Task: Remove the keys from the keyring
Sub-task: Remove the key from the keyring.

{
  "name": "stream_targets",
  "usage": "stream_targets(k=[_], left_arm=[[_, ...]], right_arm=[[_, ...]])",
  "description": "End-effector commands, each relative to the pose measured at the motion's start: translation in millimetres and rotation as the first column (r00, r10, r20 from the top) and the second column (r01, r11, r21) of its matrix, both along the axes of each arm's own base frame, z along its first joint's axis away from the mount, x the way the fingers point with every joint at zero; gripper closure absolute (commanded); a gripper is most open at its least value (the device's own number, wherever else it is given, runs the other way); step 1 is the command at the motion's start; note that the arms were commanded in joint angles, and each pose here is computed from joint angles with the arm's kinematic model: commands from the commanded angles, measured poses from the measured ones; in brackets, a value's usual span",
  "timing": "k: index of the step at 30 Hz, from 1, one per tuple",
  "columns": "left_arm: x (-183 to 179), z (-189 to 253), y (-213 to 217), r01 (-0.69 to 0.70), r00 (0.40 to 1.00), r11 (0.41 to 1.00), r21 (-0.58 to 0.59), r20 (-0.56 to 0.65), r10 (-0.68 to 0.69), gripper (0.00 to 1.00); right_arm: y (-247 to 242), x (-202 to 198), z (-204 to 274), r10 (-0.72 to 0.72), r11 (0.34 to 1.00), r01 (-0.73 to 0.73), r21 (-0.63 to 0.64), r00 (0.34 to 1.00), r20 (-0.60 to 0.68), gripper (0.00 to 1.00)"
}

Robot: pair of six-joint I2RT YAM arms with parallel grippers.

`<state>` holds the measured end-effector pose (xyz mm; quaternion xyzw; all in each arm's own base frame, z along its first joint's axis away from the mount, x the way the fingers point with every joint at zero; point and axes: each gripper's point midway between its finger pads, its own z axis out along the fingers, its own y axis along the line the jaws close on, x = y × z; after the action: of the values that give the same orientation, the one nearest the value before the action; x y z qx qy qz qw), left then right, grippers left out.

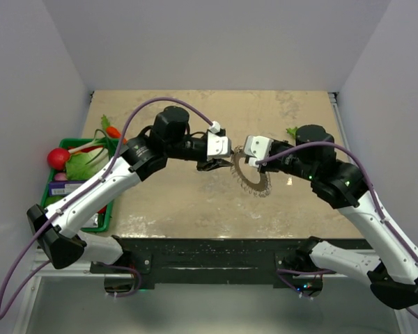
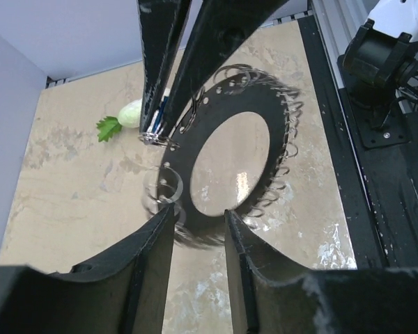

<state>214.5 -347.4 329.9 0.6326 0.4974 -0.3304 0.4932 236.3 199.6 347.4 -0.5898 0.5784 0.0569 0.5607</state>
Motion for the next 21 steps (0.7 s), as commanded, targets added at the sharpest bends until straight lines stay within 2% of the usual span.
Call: stream_targets(k=[1, 8, 21], left_arm=[[-0.6, 2.0, 0.8, -0.019, 0.999, 1.0, -0.001, -0.035, 0.019, 0.59], [0.9, 17.1, -7.9, -0.017, 0.997, 0.999, -0.04, -0.072, 0.014, 0.55], [10.7, 52.5, -18.7, -0.029, 0.997, 0.996, -0.087, -0.07, 0.023, 0.52]], right_arm=[[-4.7, -1.0, 48.5, -0.029, 0.994, 0.018, 0.111, 0.995, 0.099, 1.0], [-4.1, -3.4, 45.5, -0.025, 0.993, 0.015, 0.117, 0.996, 0.084, 1.0], [-3.0, 4.4, 32.3, -0.055, 0.992, 0.047, 0.118, 0.996, 0.065, 1.0]])
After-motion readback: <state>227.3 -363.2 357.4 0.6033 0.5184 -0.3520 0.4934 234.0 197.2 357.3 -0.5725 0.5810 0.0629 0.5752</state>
